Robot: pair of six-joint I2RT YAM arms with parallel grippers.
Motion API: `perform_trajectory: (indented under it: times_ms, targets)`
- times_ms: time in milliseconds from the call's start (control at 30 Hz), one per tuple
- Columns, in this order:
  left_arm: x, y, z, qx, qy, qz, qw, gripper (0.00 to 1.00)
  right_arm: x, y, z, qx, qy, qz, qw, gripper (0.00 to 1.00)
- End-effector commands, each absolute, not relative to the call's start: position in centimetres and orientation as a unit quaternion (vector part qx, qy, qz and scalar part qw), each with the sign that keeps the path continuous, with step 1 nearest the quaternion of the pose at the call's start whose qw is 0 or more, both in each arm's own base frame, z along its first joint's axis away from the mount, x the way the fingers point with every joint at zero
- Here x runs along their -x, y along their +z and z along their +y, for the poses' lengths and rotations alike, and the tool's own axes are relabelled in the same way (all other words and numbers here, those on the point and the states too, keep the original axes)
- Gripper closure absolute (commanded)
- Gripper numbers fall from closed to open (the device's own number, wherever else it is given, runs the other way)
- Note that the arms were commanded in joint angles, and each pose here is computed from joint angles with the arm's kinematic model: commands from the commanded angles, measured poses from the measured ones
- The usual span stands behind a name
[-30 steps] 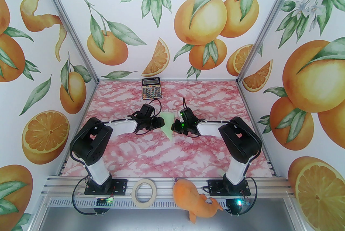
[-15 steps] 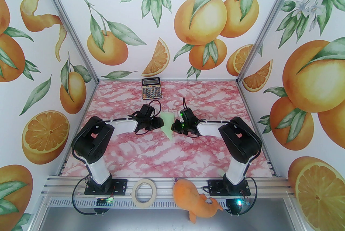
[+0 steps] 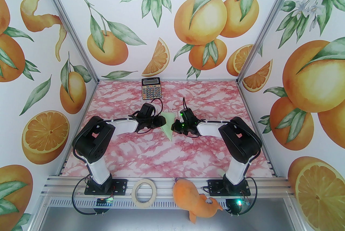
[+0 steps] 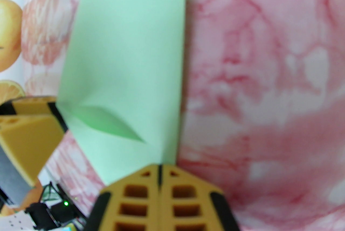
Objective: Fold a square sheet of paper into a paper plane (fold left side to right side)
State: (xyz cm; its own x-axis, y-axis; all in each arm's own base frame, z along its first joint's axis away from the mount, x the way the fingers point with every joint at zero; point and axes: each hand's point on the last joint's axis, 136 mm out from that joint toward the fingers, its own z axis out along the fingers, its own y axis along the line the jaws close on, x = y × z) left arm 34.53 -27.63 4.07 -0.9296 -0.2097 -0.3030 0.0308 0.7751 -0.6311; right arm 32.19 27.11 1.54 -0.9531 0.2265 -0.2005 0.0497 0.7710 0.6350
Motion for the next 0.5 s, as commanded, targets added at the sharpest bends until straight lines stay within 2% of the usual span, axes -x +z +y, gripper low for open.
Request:
perform_trajectory:
  times_ms: [0, 200, 467]
  targets:
    - [-34.5, 4.7, -28.2, 0.036, -0.347, 0.918, 0.189, 0.57, -30.9, -1.6, 25.4, -0.083, 0.283, 0.949, 0.112, 1.00]
    - [-33.9, 5.0, -29.4, 0.011, -0.365, 0.913, 0.184, 0.57, -30.8, -1.6, 25.4, -0.083, 0.283, 0.949, 0.111, 1.00]
    - [-32.6, 3.9, -29.4, -0.022, -0.332, 0.926, 0.178, 0.60, -31.0, -1.5, 25.4, -0.085, 0.282, 0.949, 0.113, 1.00]
